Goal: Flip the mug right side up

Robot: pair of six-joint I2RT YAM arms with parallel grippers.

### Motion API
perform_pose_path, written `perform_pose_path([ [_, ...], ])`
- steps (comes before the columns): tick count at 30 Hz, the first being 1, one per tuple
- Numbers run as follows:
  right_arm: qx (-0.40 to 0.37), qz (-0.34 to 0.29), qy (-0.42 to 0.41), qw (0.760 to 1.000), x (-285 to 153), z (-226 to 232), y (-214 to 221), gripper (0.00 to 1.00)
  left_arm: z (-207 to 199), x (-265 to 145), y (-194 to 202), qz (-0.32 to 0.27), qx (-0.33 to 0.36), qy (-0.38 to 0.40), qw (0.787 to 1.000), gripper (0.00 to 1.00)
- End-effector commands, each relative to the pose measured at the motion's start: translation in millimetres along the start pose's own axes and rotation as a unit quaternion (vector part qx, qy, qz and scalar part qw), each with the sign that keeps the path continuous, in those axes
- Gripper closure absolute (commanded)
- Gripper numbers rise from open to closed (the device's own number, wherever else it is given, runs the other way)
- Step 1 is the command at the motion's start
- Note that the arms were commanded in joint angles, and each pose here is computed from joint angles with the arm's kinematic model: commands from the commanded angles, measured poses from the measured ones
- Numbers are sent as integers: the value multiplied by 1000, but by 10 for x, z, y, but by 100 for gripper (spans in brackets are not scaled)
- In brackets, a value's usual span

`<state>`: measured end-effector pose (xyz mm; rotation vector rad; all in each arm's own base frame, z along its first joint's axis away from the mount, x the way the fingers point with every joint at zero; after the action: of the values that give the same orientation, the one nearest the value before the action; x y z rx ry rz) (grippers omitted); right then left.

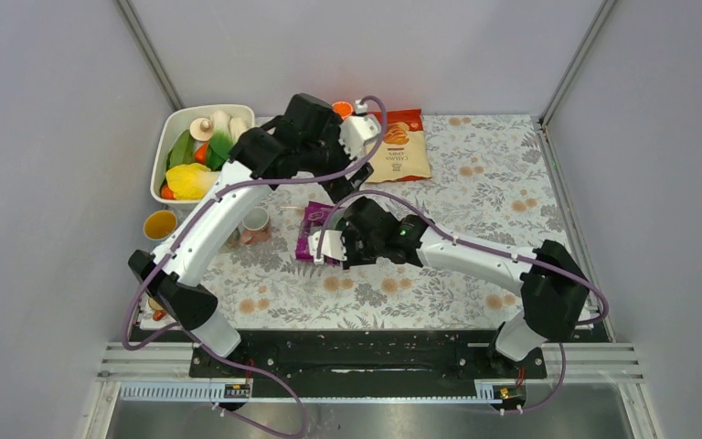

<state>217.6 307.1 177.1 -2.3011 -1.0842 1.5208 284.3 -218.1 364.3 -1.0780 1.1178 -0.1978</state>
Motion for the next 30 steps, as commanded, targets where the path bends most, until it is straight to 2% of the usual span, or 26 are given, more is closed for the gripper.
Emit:
perform_pose_path([
  [1, -73, -20, 153, 985, -575, -514, -382, 100, 12, 153, 227, 54, 26, -37, 998, 1],
  [8, -70, -7, 173, 982, -602, -530, -447, 100, -53, 394, 435, 85, 51, -63, 993, 2],
  [11, -72, -13, 172, 982, -579, -530, -493, 100, -20, 520, 452, 78, 58, -105, 990, 6],
  [14, -64, -16, 178, 982, -581, -554, -527, 100, 3, 669, 523, 85, 73, -132, 985, 14],
  [16, -60, -17, 186, 981, -603, -567, -532, 100, 34, 753, 608, 96, 85, -150, 980, 23],
  [17, -59, -17, 190, 980, -607, -573, -533, 100, 49, 786, 640, 100, 90, -157, 978, 32],
  [19, -59, -14, 195, 979, -612, -571, -515, 100, 70, 830, 699, 107, 96, -164, 976, 60],
  [21, -56, -9, 195, 979, -596, -559, -494, 100, 72, 836, 705, 107, 95, -164, 976, 96],
  [22, -54, -7, 195, 979, -589, -557, -488, 100, 65, 839, 709, 107, 95, -163, 976, 100],
  [27, -36, 12, 211, 977, -557, -558, -418, 99, 115, 862, 762, 107, 89, -167, 976, 100],
  [28, -33, 18, 216, 976, -566, -557, -399, 89, 136, 871, 778, 108, 86, -168, 976, 100],
  [30, -29, 26, 223, 974, -582, -542, -362, 56, 205, 864, 793, 106, 74, -172, 977, 100],
])
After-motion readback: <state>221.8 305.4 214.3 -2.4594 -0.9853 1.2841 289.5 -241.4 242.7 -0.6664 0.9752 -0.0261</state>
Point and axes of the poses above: each gripper's point midway between its finger pads, its own x axis out along the fingers, its own z axis along the line the jaws close on, y = z × x, the point moved 7 cm from there along -x, back along the fingers, and after that the axes turned 10 degrees about -x, right-handed, at the moved point
